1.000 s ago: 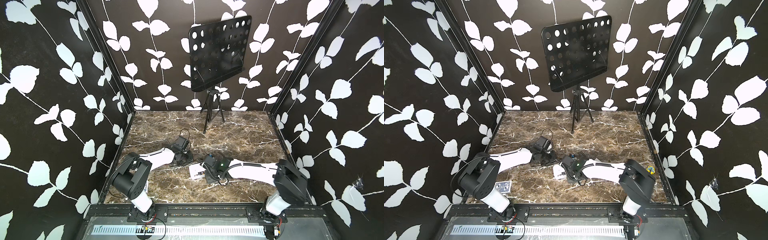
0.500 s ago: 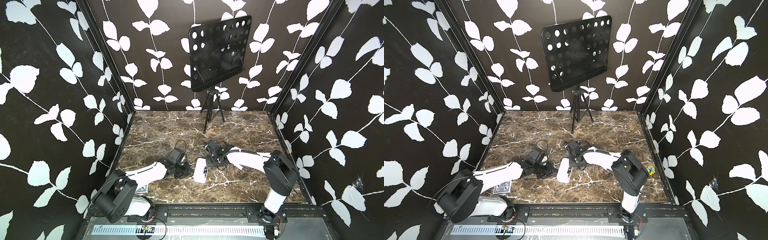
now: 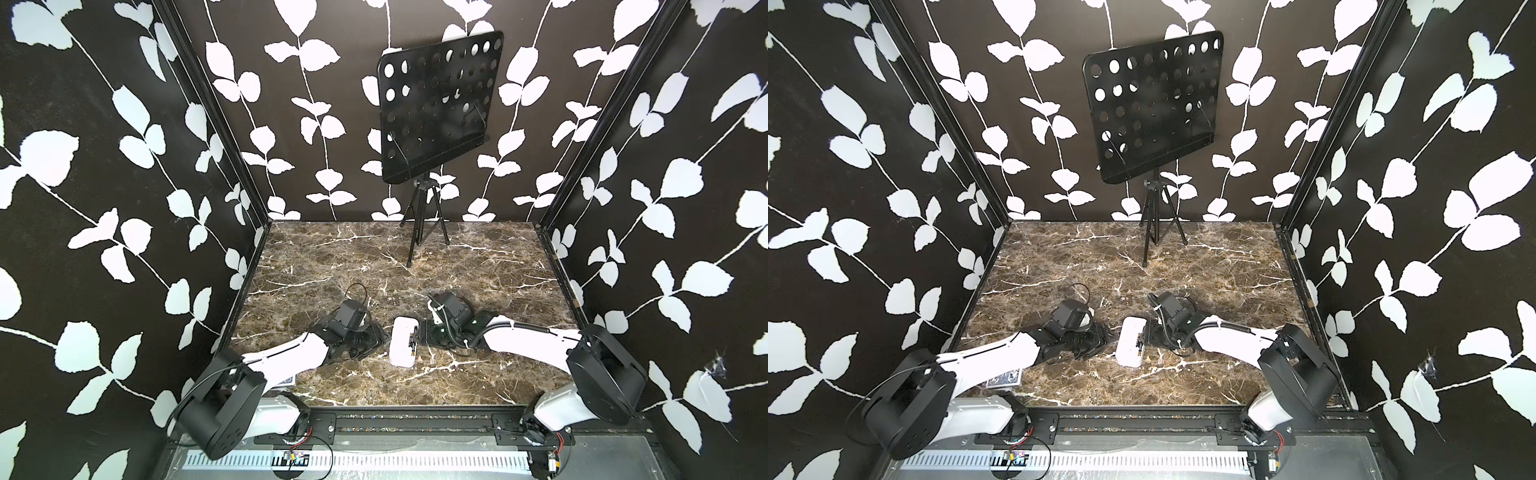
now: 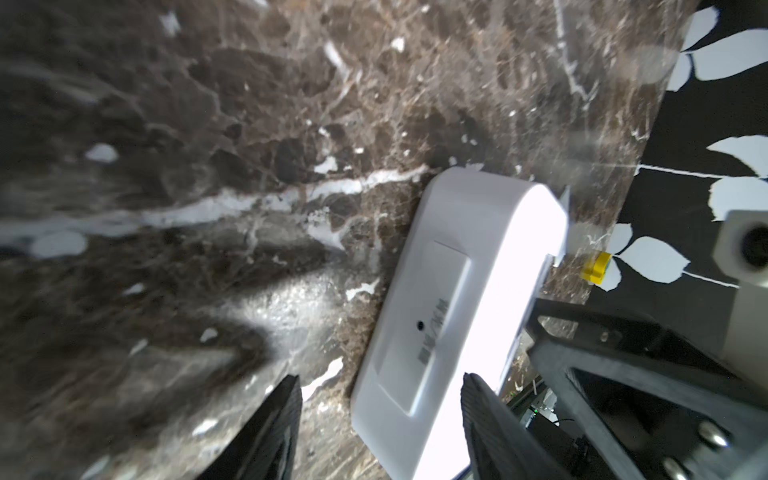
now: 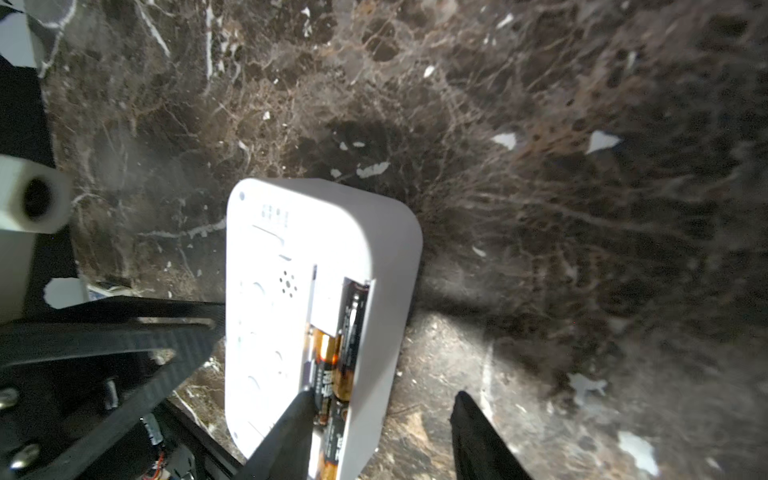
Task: Insert the battery into the alarm
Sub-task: Adjust the alarm at the center of the board, then install the battery in the alarm.
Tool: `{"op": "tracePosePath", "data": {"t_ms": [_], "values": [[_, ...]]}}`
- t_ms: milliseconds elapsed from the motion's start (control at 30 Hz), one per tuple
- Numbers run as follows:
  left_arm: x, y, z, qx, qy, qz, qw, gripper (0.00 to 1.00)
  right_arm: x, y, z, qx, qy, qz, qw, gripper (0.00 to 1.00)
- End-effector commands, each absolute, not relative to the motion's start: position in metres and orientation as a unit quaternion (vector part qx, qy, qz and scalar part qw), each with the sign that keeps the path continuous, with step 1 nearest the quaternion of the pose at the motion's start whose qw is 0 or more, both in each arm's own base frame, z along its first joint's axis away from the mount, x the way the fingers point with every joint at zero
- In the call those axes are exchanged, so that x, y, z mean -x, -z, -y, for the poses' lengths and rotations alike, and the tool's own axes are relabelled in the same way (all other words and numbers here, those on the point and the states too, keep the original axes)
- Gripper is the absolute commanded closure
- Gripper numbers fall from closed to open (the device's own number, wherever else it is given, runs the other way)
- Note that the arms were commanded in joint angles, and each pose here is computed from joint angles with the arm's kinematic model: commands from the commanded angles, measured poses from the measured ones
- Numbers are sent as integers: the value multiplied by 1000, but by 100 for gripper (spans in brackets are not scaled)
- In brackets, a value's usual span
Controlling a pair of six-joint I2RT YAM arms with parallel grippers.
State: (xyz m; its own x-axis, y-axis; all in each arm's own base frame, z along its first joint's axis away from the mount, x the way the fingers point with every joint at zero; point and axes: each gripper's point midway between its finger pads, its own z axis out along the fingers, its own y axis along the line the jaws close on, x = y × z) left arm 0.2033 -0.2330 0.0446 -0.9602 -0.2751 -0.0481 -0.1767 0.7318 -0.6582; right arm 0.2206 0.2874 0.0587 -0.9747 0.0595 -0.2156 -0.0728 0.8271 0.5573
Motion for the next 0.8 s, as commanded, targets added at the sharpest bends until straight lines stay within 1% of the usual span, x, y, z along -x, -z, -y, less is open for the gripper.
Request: {"op": "tracePosePath", "data": {"t_ms": [0, 167, 333, 500, 767], "values": [[-212, -59, 248, 101, 375, -918, 77, 37, -224, -71, -308, -4, -346, -931, 115, 51], [-211, -55, 250, 101, 378, -918, 67, 37, -224, -60, -314, -8, -349, -931, 106, 60], [-209, -52, 250, 100, 375, -919, 62, 38, -215, -47, -313, 3, -334, -938, 93, 65], [-207, -47, 248, 104, 369, -922, 56, 38, -204, -35, -303, -2, -327, -941, 88, 65], [-206, -44, 248, 105, 368, -923, 51, 39, -204, -51, -309, 8, -361, -926, 106, 64]]}}
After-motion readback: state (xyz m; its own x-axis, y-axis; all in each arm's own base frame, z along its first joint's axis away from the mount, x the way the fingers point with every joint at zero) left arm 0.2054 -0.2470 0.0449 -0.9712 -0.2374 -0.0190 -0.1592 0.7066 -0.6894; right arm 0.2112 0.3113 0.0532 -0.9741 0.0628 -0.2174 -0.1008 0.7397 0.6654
